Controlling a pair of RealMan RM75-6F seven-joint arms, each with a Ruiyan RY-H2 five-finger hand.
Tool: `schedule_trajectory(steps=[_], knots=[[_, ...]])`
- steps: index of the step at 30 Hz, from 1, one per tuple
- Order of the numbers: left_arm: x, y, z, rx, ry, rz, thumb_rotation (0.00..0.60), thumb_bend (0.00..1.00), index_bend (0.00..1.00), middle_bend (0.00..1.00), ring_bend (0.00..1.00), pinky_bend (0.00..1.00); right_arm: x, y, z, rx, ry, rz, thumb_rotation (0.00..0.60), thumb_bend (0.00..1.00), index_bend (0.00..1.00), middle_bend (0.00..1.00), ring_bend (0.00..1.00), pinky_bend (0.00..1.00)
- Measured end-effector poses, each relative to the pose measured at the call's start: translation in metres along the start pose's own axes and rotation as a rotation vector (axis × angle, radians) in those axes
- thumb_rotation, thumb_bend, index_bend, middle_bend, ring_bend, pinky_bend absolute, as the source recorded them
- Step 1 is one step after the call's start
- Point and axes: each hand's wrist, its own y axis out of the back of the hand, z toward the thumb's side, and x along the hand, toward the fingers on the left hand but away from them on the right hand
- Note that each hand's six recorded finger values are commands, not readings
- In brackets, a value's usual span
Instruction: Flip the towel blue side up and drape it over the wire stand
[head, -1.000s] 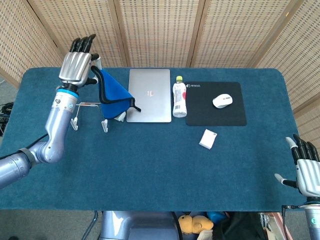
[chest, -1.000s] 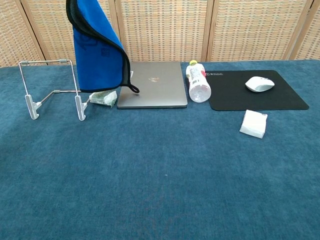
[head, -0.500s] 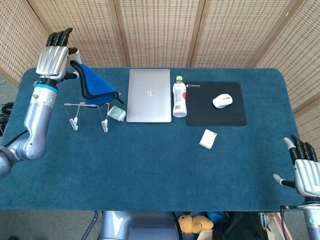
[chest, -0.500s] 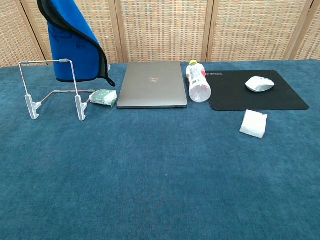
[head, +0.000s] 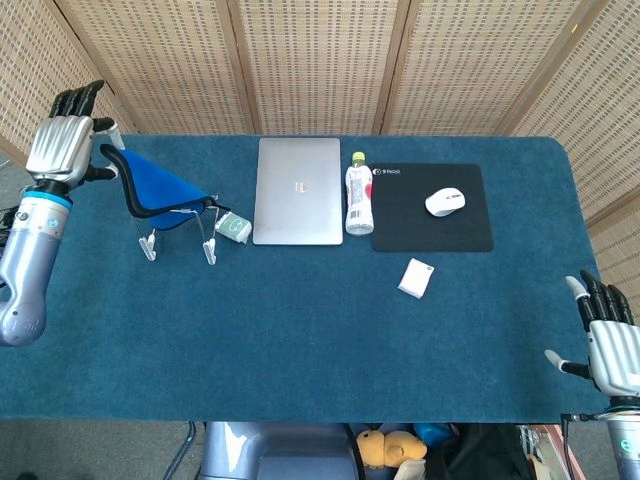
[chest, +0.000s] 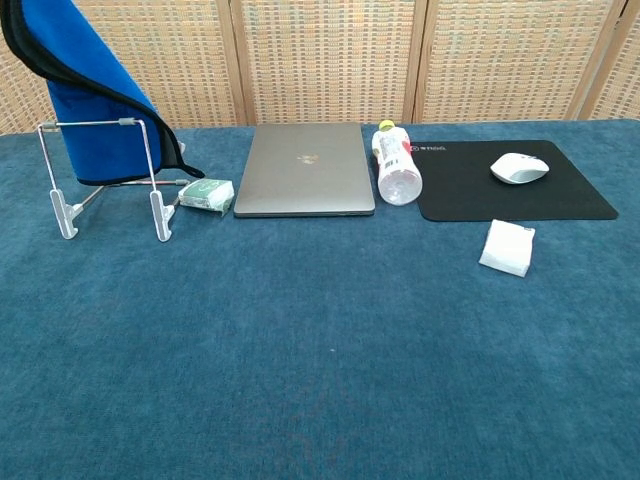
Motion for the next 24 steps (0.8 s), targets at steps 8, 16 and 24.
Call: schedule_trajectory(steps=[8,16,24], knots=[[-0.023,-0.004,-0.021,0.009,-0.015,-0.008,0.6,0.47,0.89,0.0,0.0,0.0,0.003,0.001,0.005,-0.006,0.021,-0.001,0.6,0.0,0.0,0.0,0.0,0.0],[-0.051,-0.008,-0.031,0.017,-0.073,-0.013,0.6,0.47,0.88,0.0,0.0,0.0,0.007,0.004,0.006,-0.018,0.033,-0.007,0.6,0.0,0.0,0.0,0.0,0.0],[-0.08,-0.037,-0.043,0.078,-0.105,-0.073,0.6,0.47,0.88,0.0,0.0,0.0,0.01,0.007,0.009,-0.023,0.049,-0.013,0.6,0.0,0.0,0.0,0.0,0.0]])
